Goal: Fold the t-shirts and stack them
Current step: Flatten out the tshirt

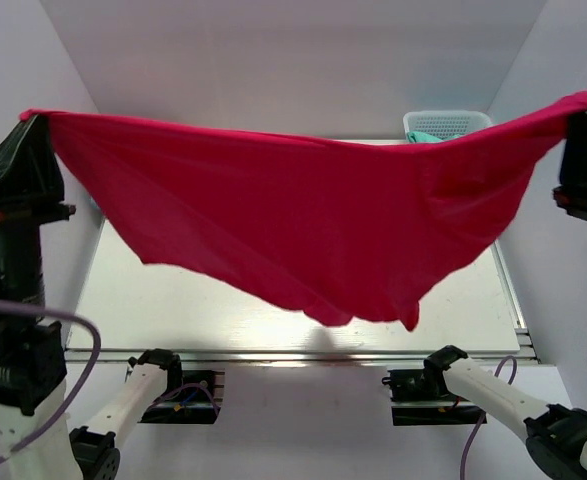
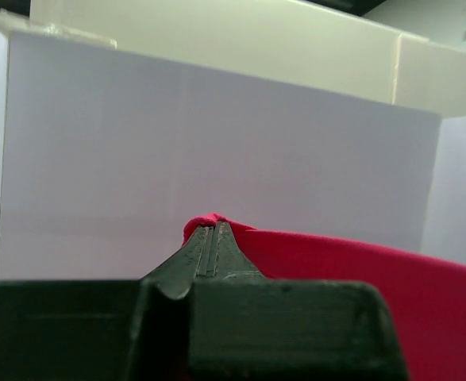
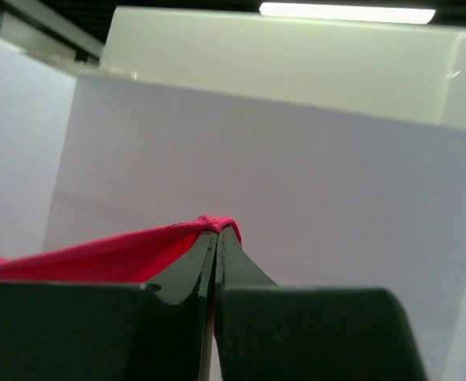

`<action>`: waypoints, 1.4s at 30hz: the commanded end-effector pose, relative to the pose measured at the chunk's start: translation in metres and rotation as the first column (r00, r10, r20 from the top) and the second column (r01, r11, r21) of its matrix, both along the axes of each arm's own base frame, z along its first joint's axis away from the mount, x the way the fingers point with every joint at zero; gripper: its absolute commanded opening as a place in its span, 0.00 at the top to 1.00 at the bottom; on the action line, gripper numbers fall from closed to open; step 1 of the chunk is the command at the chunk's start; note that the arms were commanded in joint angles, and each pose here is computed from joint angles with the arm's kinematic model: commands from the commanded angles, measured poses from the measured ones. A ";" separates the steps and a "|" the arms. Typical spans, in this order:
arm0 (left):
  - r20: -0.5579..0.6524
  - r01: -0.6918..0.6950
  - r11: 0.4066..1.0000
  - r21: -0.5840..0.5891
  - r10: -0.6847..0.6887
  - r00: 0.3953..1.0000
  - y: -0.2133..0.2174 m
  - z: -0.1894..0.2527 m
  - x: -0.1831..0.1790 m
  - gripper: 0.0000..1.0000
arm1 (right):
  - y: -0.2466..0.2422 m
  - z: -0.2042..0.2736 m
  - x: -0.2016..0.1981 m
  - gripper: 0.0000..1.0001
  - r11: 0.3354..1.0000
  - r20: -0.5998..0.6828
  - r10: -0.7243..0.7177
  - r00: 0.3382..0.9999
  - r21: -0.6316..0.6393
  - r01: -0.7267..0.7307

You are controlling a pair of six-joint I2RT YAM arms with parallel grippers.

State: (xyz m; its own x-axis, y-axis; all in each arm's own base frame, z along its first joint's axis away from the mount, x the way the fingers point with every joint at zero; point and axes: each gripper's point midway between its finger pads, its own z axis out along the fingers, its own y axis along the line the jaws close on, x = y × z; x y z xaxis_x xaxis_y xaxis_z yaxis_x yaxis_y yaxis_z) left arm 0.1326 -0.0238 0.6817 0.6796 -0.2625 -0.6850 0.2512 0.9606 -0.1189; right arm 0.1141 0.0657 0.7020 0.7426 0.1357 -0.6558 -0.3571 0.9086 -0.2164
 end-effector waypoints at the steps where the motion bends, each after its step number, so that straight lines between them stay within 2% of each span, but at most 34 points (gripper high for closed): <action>1: -0.029 -0.012 0.999 0.038 0.013 0.999 -0.001 -0.005 0.001 1.00 | -0.022 0.021 -0.004 1.00 0.993 0.070 -0.112 0.991 0.054 0.109; 2: -0.029 -0.012 0.999 0.038 0.013 0.999 -0.001 -0.005 0.001 1.00 | -0.025 0.024 0.003 1.00 0.987 0.074 -0.152 0.986 0.069 0.147; 5: -0.128 -0.009 0.999 0.039 0.014 0.992 -0.007 -0.029 0.044 1.00 | -0.028 0.022 0.036 1.00 0.962 0.051 -0.258 0.965 0.108 0.251; 7: -0.199 -0.034 0.999 0.033 0.039 0.979 -0.008 -0.048 0.079 1.00 | -0.006 -0.011 0.091 1.00 0.954 -0.035 -0.293 0.955 0.047 0.295; 9: -0.298 -0.068 0.997 0.044 0.078 0.951 -0.008 -0.086 0.124 1.00 | 0.003 -0.031 0.123 1.00 0.937 -0.043 -0.347 0.937 0.031 0.349; 10: -0.333 -0.081 0.995 0.051 0.093 0.938 -0.010 -0.100 0.141 1.00 | 0.028 -0.074 0.173 1.00 0.927 -0.115 -0.374 0.920 -0.070 0.368; 11: -0.419 -0.097 0.993 0.068 0.117 0.900 -0.013 -0.137 0.181 1.00 | 0.023 -0.075 0.182 1.00 0.909 -0.110 -0.416 0.903 -0.034 0.415; 13: -0.518 -0.101 0.990 0.100 0.138 0.844 -0.016 -0.184 0.222 1.00 | 0.046 -0.133 0.244 1.00 0.883 -0.179 -0.468 0.865 -0.145 0.447; 14: -0.561 -0.081 0.990 0.117 0.133 0.817 -0.023 -0.216 0.246 1.00 | 0.050 -0.144 0.255 1.00 0.879 -0.188 -0.474 0.860 -0.159 0.449; 15: -0.641 -0.053 0.990 0.134 0.127 0.757 -0.032 -0.260 0.279 1.00 | 0.064 -0.175 0.284 1.00 0.877 -0.233 -0.474 0.849 -0.218 0.429; 16: -0.685 -0.044 0.988 0.148 0.134 0.716 -0.035 -0.289 0.296 0.96 | 0.065 -0.200 0.302 1.00 0.868 -0.263 -0.486 0.833 -0.258 0.425; 17: -0.734 -0.063 0.990 0.130 0.139 0.665 -0.034 -0.317 0.312 0.77 | 0.079 -0.247 0.337 1.00 0.859 -0.324 -0.494 0.807 -0.326 0.395; 18: -0.816 -0.060 0.986 0.154 0.161 0.555 -0.036 -0.375 0.337 0.70 | 0.085 -0.269 0.351 1.00 0.876 -0.370 -0.462 0.806 -0.335 0.348; 19: -0.844 -0.066 0.983 0.170 0.180 0.505 -0.036 -0.399 0.347 0.58 | 0.085 -0.291 0.362 1.00 0.873 -0.403 -0.464 0.789 -0.360 0.329; 20: -0.866 -0.089 0.977 0.193 0.213 0.452 -0.031 -0.420 0.356 0.26 | 0.089 -0.350 0.392 1.00 0.869 -0.490 -0.470 0.734 -0.401 0.290; 21: -0.885 -0.089 0.974 0.210 0.228 0.406 -0.031 -0.442 0.364 0.14 | 0.097 -0.371 0.400 1.00 0.879 -0.525 -0.444 0.726 -0.413 0.239; 22: -0.892 -0.093 0.971 0.219 0.238 0.385 -0.031 -0.450 0.376 0.00 | 0.103 -0.390 0.407 0.81 0.886 -0.558 -0.417 0.717 -0.427 0.183; 23: -0.922 -0.069 0.967 0.245 0.254 0.292 -0.033 -0.493 0.388 0.00 | 0.112 -0.437 0.429 0.64 0.878 -0.615 -0.425 0.665 -0.458 0.138; 24: -0.942 -0.038 0.965 0.260 0.262 0.210 -0.035 -0.516 0.387 0.00 | 0.115 -0.452 0.437 0.49 0.876 -0.640 -0.426 0.640 -0.468 0.115; 25: -0.946 -0.035 0.968 0.247 0.248 0.210 -0.039 -0.508 0.399 0.00 | 0.120 -0.488 0.442 0.37 0.875 -0.703 -0.428 0.568 -0.480 0.066; 26: -0.952 -0.019 0.968 0.249 0.248 0.177 -0.041 -0.519 0.402 0.00 | 0.126 -0.475 0.451 0.34 0.883 -0.718 -0.414 0.560 -0.466 0.055; 27: -0.960 0.007 0.970 0.245 0.242 0.141 -0.045 -0.535 0.404 0.00 | 0.130 -0.506 0.453 0.34 0.884 -0.763 -0.413 0.498 -0.467 0.018; 28: -0.963 0.022 0.972 0.234 0.229 0.143 -0.048 -0.535 0.404 0.00 | 0.131 -0.501 0.454 0.31 0.889 -0.765 -0.403 0.501 -0.457 0.018; 30: -0.966 0.050 0.977 0.208 0.197 0.169 -0.055 -0.536 0.399 0.00 | 0.131 -0.491 0.450 0.10 0.909 -0.778 -0.373 0.505 -0.416 0.031; 34: -0.971 0.061 0.988 0.138 0.123 0.206 -0.062 -0.526 0.380 0.00 | 0.135 -0.489 0.427 0.10 0.939 -0.831 -0.301 0.467 -0.343 -0.004; 37: -0.975 0.097 0.990 0.099 0.077 0.210 -0.074 -0.524 0.365 0.00 | 0.136 -0.499 0.410 0.10 0.967 -0.900 -0.234 0.369 -0.253 -0.004; 39: -0.986 0.140 0.988 0.063 0.040 0.161 -0.085 -0.535 0.347 0.00 | 0.134 -0.519 0.392 0.10 0.978 -0.943 -0.199 0.266 -0.209 -0.008; 40: -0.991 0.155 0.987 0.026 0.005 0.134 -0.090 -0.540 0.338 0.00 | 0.134 -0.513 0.386 0.10 0.986 -0.955 -0.165 0.248 -0.166 0.019; 41: -0.996 0.186 0.982 -0.016 -0.033 0.088 -0.096 -0.551 0.320 0.00 | 0.131 -0.526 0.378 0.10 0.986 -0.964 -0.166 0.210 -0.165 0.023; 42: -0.996 0.197 0.980 -0.038 -0.053 0.069 -0.098 -0.555 0.310 0.00 | 0.126 -0.544 0.366 0.10 0.984 -0.973 -0.176 0.148 -0.174 0.029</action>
